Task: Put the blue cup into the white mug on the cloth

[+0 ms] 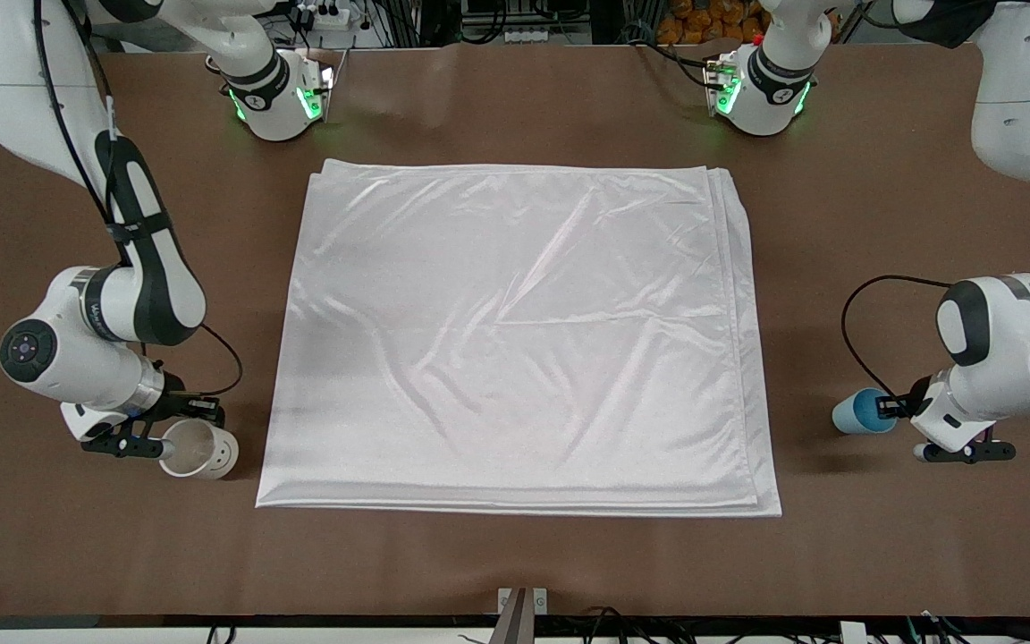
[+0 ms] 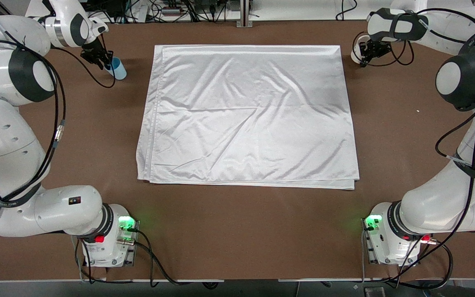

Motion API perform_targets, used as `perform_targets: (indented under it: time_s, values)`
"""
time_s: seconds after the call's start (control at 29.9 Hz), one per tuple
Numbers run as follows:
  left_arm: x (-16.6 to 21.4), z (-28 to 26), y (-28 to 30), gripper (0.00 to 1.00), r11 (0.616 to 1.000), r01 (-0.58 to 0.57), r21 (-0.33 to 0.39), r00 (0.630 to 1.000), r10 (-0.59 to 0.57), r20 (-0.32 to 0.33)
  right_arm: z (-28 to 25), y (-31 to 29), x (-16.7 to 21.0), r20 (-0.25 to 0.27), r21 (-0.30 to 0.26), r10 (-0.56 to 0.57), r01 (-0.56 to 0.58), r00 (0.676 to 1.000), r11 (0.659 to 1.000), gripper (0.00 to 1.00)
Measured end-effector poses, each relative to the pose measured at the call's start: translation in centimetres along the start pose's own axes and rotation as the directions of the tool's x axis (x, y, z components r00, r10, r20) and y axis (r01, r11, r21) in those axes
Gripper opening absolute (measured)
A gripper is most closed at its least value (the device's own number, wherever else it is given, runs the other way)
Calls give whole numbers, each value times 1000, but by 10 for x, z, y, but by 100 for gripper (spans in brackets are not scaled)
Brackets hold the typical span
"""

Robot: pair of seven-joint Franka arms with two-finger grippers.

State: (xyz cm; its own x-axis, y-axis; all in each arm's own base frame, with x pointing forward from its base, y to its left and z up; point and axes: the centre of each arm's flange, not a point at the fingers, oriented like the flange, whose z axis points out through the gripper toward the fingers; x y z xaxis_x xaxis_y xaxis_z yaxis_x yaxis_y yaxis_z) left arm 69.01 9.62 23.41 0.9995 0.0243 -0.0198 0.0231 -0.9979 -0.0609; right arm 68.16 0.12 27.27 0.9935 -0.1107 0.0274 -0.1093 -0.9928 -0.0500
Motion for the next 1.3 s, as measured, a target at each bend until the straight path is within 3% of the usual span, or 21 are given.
perform_targets:
  time_s: [0.17,0.4,0.67,1.1,1.3]
  values:
    - [2,-5,2,5,1000,-2,-2,1000,2,-8,-38,-54,-1,17,7,19,-19,1000,1000,19]
    - [3,-8,1,5,1000,-1,-1,1000,1,-15,-71,-160,-17,-9,24,61,-60,998,998,19]
    - [9,-22,0,5,1000,0,2,999,0,-43,-73,-266,-60,-8,35,66,-66,998,997,19]
    - [10,-98,12,5,1000,-13,13,996,14,-93,-38,-403,-156,38,15,15,-16,999,1000,19]
    - [2,-127,67,5,998,-47,-29,997,45,-56,-16,-437,-189,54,1,-9,9,998,1000,19]
